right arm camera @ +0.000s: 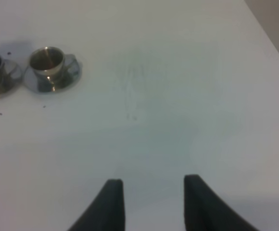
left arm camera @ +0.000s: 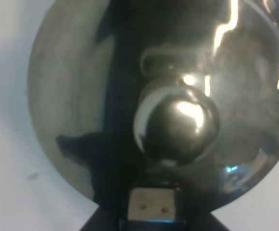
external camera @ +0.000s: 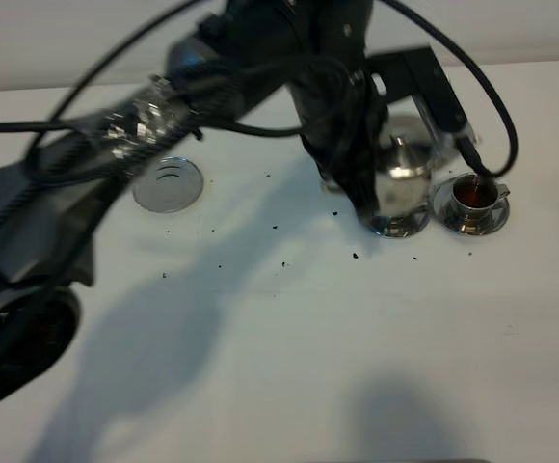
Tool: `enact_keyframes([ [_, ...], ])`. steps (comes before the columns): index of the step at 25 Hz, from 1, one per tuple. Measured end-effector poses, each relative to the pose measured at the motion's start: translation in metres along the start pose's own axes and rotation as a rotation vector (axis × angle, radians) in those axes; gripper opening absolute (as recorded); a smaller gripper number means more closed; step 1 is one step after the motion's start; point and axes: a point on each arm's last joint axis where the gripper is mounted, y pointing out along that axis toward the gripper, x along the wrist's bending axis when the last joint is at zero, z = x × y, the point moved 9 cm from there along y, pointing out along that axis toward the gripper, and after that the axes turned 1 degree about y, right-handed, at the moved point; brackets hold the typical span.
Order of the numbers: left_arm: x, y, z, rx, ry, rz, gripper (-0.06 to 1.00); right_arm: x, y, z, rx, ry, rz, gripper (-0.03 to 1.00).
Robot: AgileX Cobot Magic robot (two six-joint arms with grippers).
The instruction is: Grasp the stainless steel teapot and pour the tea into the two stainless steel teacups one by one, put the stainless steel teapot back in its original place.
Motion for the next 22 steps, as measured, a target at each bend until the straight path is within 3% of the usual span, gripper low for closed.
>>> enact_keyframes([
  [4,0.032,-0.004,0.022,0.040,0.023,-0.073,0.23,0.000,0.000,0.000,0.000,0.000,0.000,0.29],
  [9,0.070,0.018,0.045,0.074,0.097,-0.123,0.23,0.000,0.000,0.000,0.000,0.000,0.000,0.29],
  [15,0.084,0.058,0.042,0.092,0.273,-0.171,0.23,0.000,0.000,0.000,0.000,0.000,0.000,0.29],
  [22,0.089,0.082,0.036,0.086,0.410,-0.198,0.23,0.000,0.000,0.000,0.000,0.000,0.000,0.29],
])
